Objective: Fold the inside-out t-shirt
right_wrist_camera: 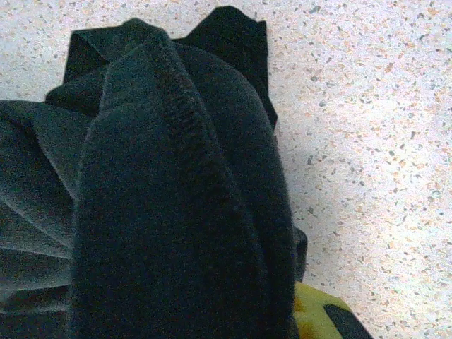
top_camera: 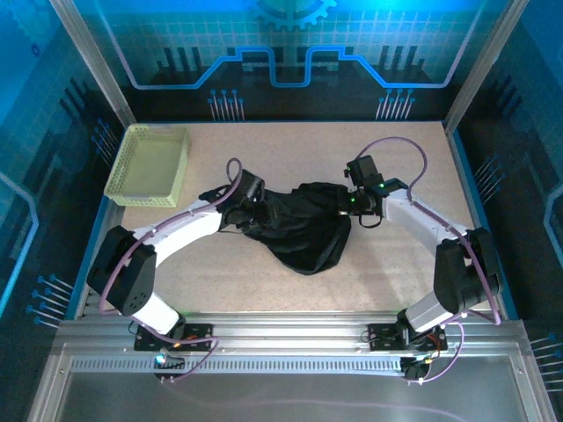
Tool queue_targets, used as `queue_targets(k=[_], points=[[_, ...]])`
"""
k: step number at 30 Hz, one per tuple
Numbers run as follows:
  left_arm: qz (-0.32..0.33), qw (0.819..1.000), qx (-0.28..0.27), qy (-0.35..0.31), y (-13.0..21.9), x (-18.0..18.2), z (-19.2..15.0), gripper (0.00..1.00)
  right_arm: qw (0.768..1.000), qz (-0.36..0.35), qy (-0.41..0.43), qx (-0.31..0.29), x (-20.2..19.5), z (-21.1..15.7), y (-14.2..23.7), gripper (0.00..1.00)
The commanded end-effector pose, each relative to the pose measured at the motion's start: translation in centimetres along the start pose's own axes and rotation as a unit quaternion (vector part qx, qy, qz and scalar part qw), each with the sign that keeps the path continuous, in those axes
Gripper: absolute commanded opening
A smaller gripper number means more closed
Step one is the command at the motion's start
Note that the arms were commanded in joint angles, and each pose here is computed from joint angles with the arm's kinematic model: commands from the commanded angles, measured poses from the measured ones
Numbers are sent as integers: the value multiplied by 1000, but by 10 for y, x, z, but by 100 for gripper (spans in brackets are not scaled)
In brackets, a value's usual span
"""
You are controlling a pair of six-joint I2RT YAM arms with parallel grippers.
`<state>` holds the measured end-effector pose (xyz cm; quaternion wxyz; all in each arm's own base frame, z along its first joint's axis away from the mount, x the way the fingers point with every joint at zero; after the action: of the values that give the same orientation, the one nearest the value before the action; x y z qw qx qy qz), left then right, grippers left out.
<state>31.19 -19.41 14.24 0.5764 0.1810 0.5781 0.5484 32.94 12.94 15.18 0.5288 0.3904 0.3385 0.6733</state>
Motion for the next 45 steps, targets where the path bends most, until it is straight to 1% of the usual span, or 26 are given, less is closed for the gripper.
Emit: queue_targets(k=[1, 4, 6, 8, 10, 13, 16, 18, 20, 21, 23, 25, 26, 27, 29, 30, 31, 32, 33, 35, 36, 38, 39, 40, 43, 45], points=[[-22, 999, -26, 3, 5, -13, 18, 24, 1000, -15, 6, -16, -2, 1, 10, 0], [-31, 998, -42, 16, 19, -7, 31, 0, 999, -31, 1, -26, -12, 5, 21, 0], [-51, 997, -57, 27, 38, -3, 45, 0, 999, -41, -9, -35, -25, 13, 34, 0], [-78, 993, -84, 33, 68, -2, 61, 0, 998, -38, -22, -55, -38, 24, 56, 0], [-114, 985, -123, 47, 114, -1, 82, 0, 994, -35, -35, -93, -50, 41, 90, 0], [-171, 964, -196, 63, 187, 2, 108, 0, 985, -31, -51, -162, -63, 62, 146, 0], [-206, 938, -262, 93, 245, 15, 126, 0, 972, -33, -68, -224, -74, 72, 197, 0], [-231, 925, -278, 118, 267, 24, 134, 0, 962, -34, -76, -260, -80, 73, 224, 0], [-260, 914, -275, 143, 275, 32, 142, 0, 954, -38, -82, -285, -85, 72, 242, 0], [-270, 914, -263, 154, 270, 34, 145, 0, 952, -37, -83, -293, -86, 73, 245, 0], [-268, 923, -224, 160, 246, 35, 151, 0, 956, -24, -79, -283, -85, 75, 235, 1], [-230, 942, -165, 182, 202, 44, 154, 0, 966, -10, -85, -243, -86, 78, 206, 0], [-202, 952, -135, 185, 179, 50, 154, 0, 971, -17, -87, -222, -90, 79, 188, 0], [-165, 963, -106, 188, 157, 57, 151, 0, 977, -36, -99, -187, -97, 78, 163, 0], [-99, 976, -64, 185, 118, 68, 144, 0, 983, -73, -110, -126, -110, 77, 125, 0], [-78, 979, -47, 182, 104, 70, 141, 0, 984, -99, -109, -104, -115, 78, 111, 0], [-70, 981, -35, 175, 92, 70, 138, 0, 983, -117, -102, -93, -118, 81, 99, 0], [-61, 984, -28, 168, 84, 70, 135, 0, 983, -129, -98, -88, -119, 83, 93, 2], [-46, 986, -27, 159, 79, 68, 133, 0, 982, -141, -93, -85, -120, 87, 88, 10], [-22, 990, -31, 139, 74, 64, 132, 0, 979, -167, -85, -82, -119, 93, 87, 38], [-12, 990, -32, 134, 73, 63, 133, 0, 977, -183, -78, -81, -117, 95, 89, 49], [-10, 991, -35, 130, 71, 61, 136, 0, 978, -185, -47, -88, -103, 97, 93, 62], [-5, 991, -37, 131, 70, 62, 138, 0, 978, -185, -29, -92, -93, 95, 94, 67], [0, 991, -40, 131, 70, 62, 140, 0, 980, -179, -12, -90, -83, 91, 93, 69], [7, 991, -47, 128, 69, 63, 144, 0, 991, -108, 30, -74, -43, 69, 77, 72], [17, 990, -49, 127, 67, 65, 146, 0, 995, -52, 62, -55, -10, 45, 56, 72]])
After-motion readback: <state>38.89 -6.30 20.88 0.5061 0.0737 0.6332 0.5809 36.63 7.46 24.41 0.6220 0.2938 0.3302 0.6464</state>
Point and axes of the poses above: each hand's point on the last joint's axis, 136 mm out from that joint toward the fingers, its own y axis back along the fingers, its own x axis along the line the jaws close on, z = x × y, the point moved 5 cm from there along y, back along the fingers, and after that the axes turned 7 degrees about y, right-handed, at the moved point
